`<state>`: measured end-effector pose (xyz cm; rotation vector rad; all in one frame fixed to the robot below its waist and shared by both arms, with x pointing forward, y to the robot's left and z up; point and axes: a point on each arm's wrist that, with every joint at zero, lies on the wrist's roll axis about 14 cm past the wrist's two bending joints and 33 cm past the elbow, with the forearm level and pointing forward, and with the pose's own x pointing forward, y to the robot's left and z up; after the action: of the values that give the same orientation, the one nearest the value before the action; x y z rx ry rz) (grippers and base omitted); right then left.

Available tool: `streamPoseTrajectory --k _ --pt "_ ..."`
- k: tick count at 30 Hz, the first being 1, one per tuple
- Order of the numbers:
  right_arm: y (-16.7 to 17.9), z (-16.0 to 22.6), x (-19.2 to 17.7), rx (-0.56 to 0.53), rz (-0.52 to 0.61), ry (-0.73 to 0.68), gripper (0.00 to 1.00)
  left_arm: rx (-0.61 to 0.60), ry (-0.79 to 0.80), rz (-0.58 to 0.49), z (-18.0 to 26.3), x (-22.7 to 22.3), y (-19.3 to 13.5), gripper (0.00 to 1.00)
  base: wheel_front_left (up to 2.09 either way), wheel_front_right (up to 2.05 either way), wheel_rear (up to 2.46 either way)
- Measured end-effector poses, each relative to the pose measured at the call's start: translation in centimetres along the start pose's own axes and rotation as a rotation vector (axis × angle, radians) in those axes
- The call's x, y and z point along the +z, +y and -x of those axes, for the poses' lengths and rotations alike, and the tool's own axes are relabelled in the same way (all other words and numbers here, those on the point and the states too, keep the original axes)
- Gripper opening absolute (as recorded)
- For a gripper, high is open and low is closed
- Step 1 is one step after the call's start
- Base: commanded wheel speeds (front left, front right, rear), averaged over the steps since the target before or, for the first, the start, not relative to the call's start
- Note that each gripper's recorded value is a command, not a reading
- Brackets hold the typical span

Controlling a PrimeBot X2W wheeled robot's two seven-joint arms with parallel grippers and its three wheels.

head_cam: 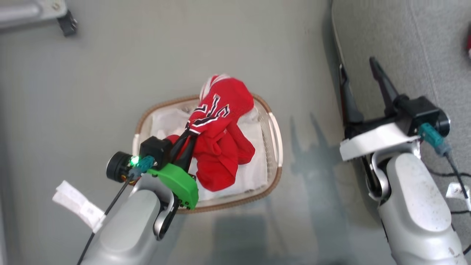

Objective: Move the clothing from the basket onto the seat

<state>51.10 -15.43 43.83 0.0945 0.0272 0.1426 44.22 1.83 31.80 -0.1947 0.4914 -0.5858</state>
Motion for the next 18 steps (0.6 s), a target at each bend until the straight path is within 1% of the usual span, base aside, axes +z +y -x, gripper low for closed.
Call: streamPoseTrajectory --k 5,9,12,18 --pt "1.2 1.9 1.7 0.016 -0.008 -0.018 1.00 0.037 -0.124 -0.037 2.6 4.2 -0.2 0.00 0.00 0.00 0.00" --pt "2.1 3.3 3.0 0.031 -0.012 -0.038 1.00 0.058 -0.252 -0.052 4.5 8.5 -0.7 0.00 0.00 0.00 0.00" --pt "2.9 4.1 4.2 0.048 -0.013 -0.061 1.00 0.053 -0.348 -0.068 5.9 11.7 -1.5 0.00 0.00 0.00 0.00" --pt "4.2 5.7 5.9 0.075 -0.023 -0.092 1.00 0.040 -0.520 -0.135 8.8 17.7 -3.0 0.00 0.00 0.00 0.00"
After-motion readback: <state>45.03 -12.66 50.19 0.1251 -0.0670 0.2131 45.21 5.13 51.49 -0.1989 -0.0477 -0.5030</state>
